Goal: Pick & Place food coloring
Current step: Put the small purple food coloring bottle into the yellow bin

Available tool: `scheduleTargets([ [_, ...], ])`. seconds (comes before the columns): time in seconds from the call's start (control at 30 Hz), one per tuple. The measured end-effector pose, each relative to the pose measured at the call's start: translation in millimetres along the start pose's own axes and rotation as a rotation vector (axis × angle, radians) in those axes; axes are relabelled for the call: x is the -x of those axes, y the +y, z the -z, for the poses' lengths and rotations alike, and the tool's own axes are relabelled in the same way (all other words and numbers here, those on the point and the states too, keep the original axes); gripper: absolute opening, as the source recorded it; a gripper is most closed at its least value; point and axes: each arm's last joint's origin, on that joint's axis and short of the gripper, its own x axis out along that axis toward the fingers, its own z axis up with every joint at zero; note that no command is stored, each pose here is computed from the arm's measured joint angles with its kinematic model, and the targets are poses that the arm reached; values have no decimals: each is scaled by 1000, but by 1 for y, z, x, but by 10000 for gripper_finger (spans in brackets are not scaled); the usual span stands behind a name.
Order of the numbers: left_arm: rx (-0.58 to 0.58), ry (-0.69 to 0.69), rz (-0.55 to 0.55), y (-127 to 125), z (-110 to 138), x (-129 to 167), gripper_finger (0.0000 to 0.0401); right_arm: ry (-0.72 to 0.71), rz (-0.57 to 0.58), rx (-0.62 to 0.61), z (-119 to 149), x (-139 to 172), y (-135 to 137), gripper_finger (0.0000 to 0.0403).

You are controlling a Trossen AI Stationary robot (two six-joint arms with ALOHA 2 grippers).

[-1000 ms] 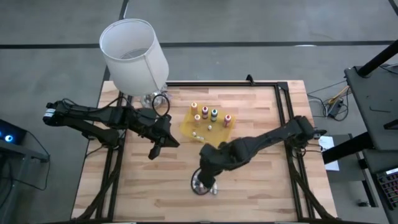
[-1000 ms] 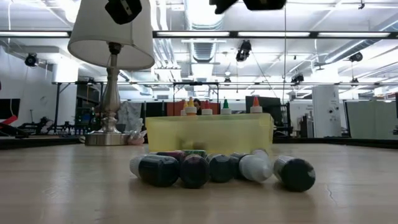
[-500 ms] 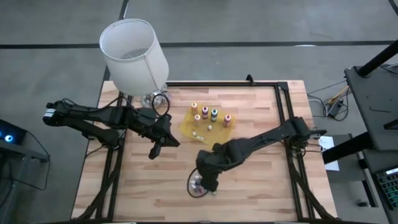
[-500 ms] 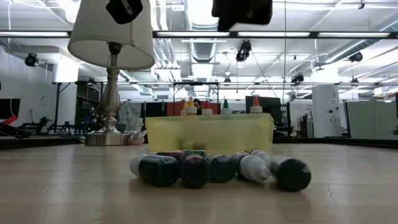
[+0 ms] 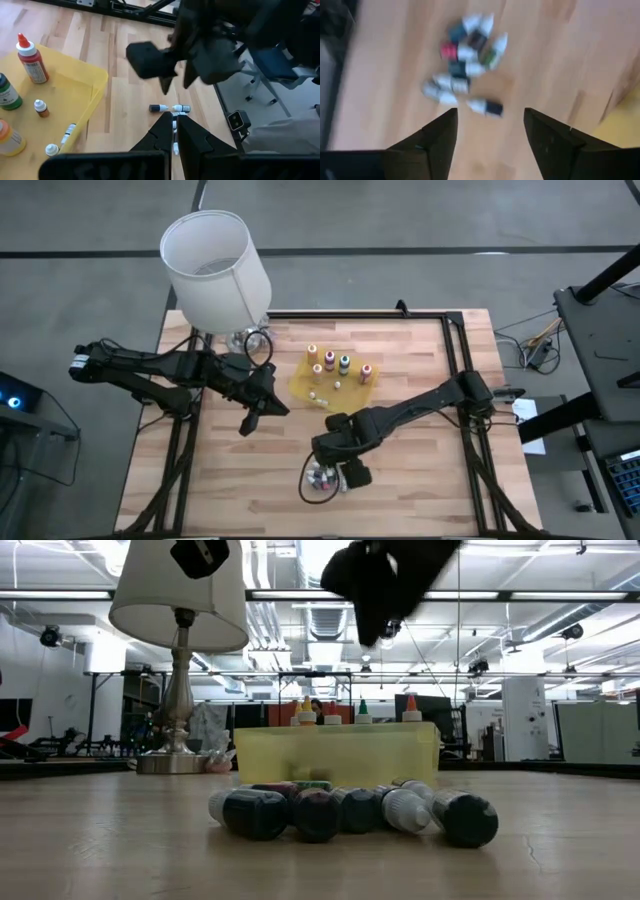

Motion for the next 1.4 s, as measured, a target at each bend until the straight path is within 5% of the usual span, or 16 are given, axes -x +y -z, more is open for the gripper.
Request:
scheduleTargets([
  [0.4,5,23,-5,1,2,0,0,122,-14,344,21,-41,-4,230],
  [0.8,1,23,-5,1,2,0,0,-9,8,657,18,-65,-7,229],
  [1.4,-2,19,-17,1,2,0,0,36,-5,759,37,-89,-13,228],
])
